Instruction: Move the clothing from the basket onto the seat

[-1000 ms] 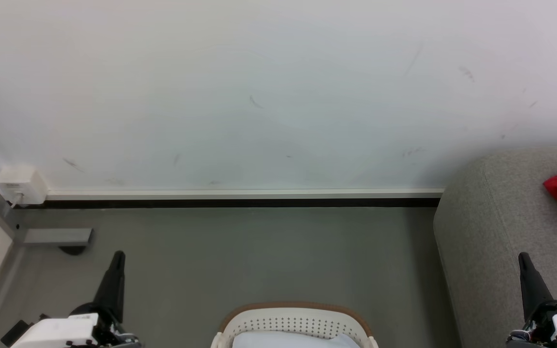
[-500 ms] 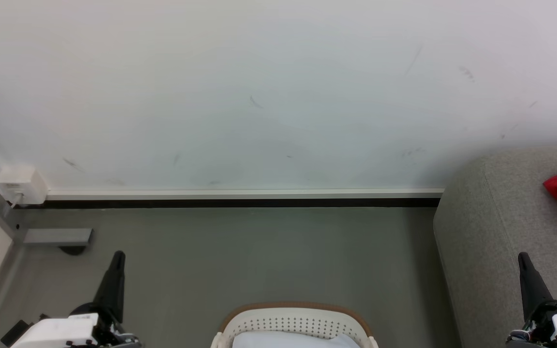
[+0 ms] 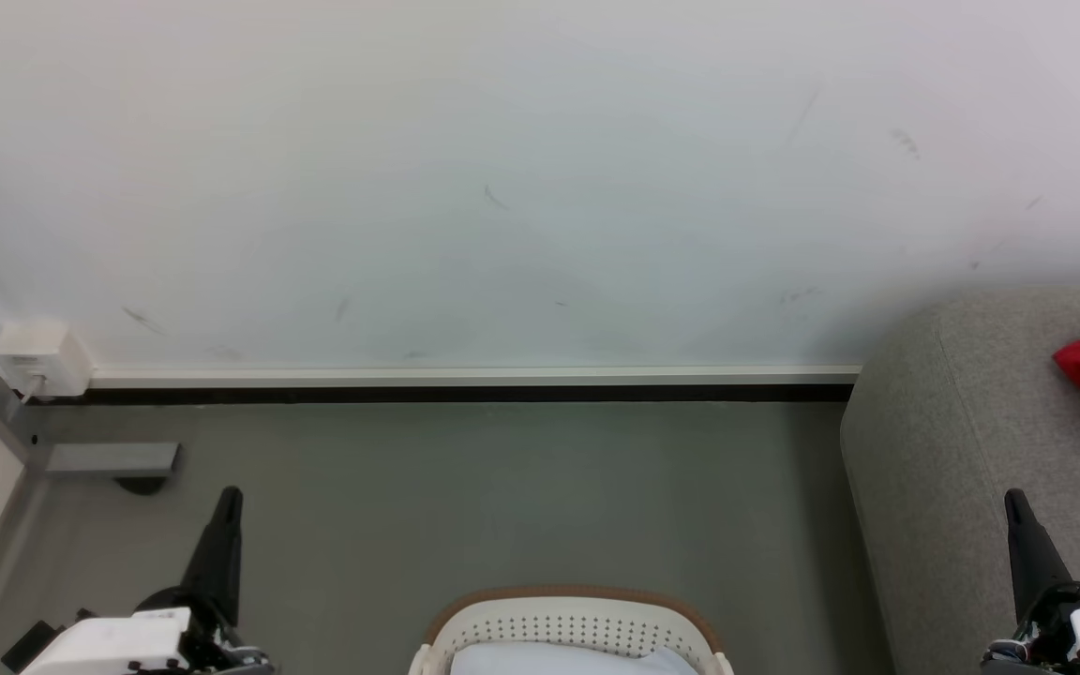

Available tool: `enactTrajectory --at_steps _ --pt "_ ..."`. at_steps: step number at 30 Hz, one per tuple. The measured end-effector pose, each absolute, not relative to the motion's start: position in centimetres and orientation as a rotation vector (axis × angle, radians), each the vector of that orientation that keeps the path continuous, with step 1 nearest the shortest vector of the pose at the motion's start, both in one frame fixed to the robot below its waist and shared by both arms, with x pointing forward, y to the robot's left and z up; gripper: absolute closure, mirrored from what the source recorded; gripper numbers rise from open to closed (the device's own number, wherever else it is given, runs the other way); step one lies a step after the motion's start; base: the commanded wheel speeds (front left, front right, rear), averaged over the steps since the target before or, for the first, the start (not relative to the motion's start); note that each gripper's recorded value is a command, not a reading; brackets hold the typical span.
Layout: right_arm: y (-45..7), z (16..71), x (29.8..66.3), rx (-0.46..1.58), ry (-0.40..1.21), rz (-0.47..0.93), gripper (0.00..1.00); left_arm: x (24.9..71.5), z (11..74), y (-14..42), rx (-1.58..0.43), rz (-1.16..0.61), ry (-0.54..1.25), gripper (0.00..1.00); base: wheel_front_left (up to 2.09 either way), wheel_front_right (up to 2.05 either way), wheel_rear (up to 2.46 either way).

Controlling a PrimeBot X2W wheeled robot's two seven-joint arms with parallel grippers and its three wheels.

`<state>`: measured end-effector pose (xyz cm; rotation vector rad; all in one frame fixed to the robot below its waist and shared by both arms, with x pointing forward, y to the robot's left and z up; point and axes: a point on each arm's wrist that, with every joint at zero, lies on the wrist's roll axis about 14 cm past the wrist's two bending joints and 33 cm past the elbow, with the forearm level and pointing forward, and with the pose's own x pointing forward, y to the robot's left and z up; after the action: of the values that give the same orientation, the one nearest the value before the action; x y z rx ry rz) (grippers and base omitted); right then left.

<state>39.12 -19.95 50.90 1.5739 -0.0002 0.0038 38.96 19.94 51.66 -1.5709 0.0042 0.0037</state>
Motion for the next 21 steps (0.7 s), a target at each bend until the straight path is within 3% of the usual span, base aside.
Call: enactTrajectory --at_steps 21 --pt "-19.89 50.91 39.13 1.574 0.001 0.005 1.00 38.96 51.66 19.95 -1.571 0.004 0.004 1.00 0.00 0.00 0.00"
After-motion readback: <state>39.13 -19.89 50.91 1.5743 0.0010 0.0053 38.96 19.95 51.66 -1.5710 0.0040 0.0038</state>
